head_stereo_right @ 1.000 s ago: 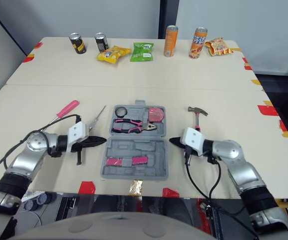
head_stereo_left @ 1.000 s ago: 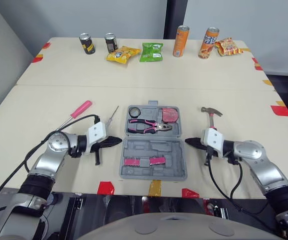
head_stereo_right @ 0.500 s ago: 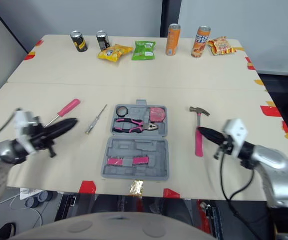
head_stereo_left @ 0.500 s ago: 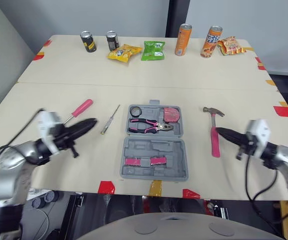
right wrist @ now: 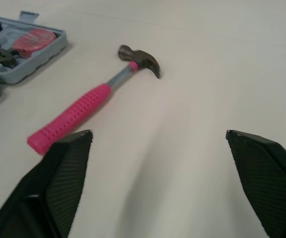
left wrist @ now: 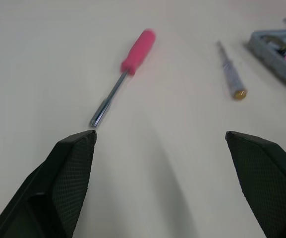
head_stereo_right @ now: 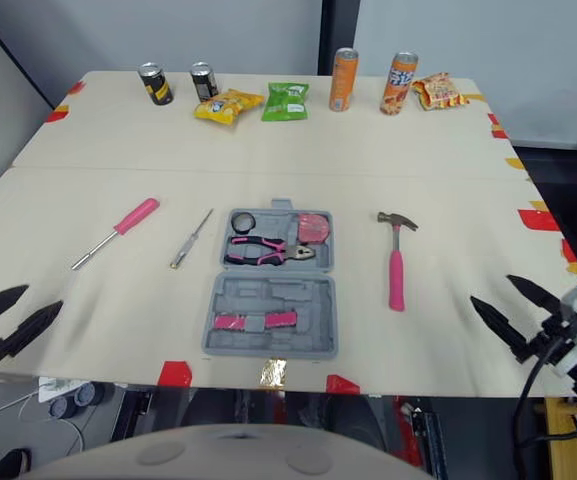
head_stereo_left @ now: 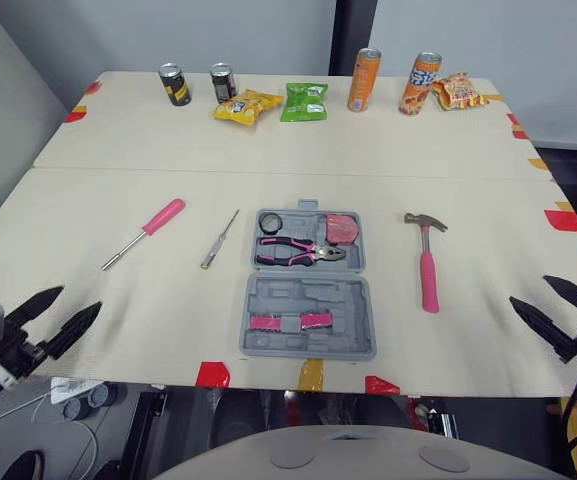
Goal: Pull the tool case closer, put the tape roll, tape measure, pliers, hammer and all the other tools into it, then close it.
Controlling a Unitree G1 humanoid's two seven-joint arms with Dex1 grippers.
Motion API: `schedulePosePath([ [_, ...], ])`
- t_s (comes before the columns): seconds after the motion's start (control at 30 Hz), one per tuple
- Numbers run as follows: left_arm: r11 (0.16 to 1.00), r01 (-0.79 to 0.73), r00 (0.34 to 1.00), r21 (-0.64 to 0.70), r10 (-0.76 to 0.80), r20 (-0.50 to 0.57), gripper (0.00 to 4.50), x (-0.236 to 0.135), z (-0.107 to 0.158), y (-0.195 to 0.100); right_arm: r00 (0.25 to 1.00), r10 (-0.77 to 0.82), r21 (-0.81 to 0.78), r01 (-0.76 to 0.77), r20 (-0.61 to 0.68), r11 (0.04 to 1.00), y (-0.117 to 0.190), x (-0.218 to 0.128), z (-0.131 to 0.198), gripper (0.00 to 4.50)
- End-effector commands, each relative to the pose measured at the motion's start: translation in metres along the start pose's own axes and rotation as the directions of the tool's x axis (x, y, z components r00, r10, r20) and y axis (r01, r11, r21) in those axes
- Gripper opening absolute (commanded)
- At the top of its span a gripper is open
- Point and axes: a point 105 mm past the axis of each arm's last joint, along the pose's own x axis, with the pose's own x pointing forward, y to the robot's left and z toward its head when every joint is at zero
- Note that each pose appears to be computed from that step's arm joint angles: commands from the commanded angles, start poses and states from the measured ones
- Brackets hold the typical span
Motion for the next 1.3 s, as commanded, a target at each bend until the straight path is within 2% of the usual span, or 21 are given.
schedulePosePath([
  [0.03, 0.997, -0.075, 0.997, 0.032, 0.076, -0.008, 4.50, -0.019, -0.001, 0.017, 0.995, -0.095, 0.012, 0.095, 0.002, 0.995, -0.016, -0.023, -0.005, 4.46],
  [0.33, 0.998, -0.030, 0.999, 0.050, 0.029, 0.022, 4.50, -0.006, 0.006, 0.011, 0.997, -0.080, -0.001, 0.080, -0.010, 0.997, -0.015, -0.022, -0.009, 4.46],
  [0.53, 0.992, 0.077, 0.996, 0.097, -0.081, 0.031, 4.50, 0.023, 0.021, -0.008, 0.999, 0.029, -0.064, -0.027, 0.040, 0.998, -0.001, 0.003, 0.011, 4.46],
  [0.63, 0.977, 0.168, 0.985, 0.127, -0.171, 0.006, 4.50, 0.044, 0.027, -0.029, 0.987, 0.151, -0.097, -0.146, 0.057, 0.985, 0.018, 0.021, 0.025, 4.46],
  [0.77, 0.968, 0.199, 0.979, 0.153, -0.203, 0.012, 4.50, 0.072, 0.036, -0.053, 0.952, 0.290, -0.146, -0.274, 0.098, 0.950, 0.044, 0.044, 0.045, 4.46],
  [1.0, 0.976, 0.142, 0.990, 0.164, -0.143, -0.004, 4.50, 0.121, 0.043, -0.096, 0.808, 0.573, -0.274, -0.525, 0.137, 0.806, 0.100, 0.074, 0.084, 4.46],
  [1.17, 0.982, 0.076, 0.997, 0.172, -0.079, 0.012, 4.50, 0.142, 0.052, -0.109, 0.741, 0.660, -0.352, -0.589, 0.125, 0.728, 0.113, 0.089, 0.101, 4.46],
  [1.3, 0.989, 0.021, 0.999, 0.143, -0.028, 0.046, 4.50, 0.159, 0.047, -0.117, 0.723, 0.674, -0.362, -0.594, 0.151, 0.718, 0.116, 0.099, 0.109, 4.46],
])
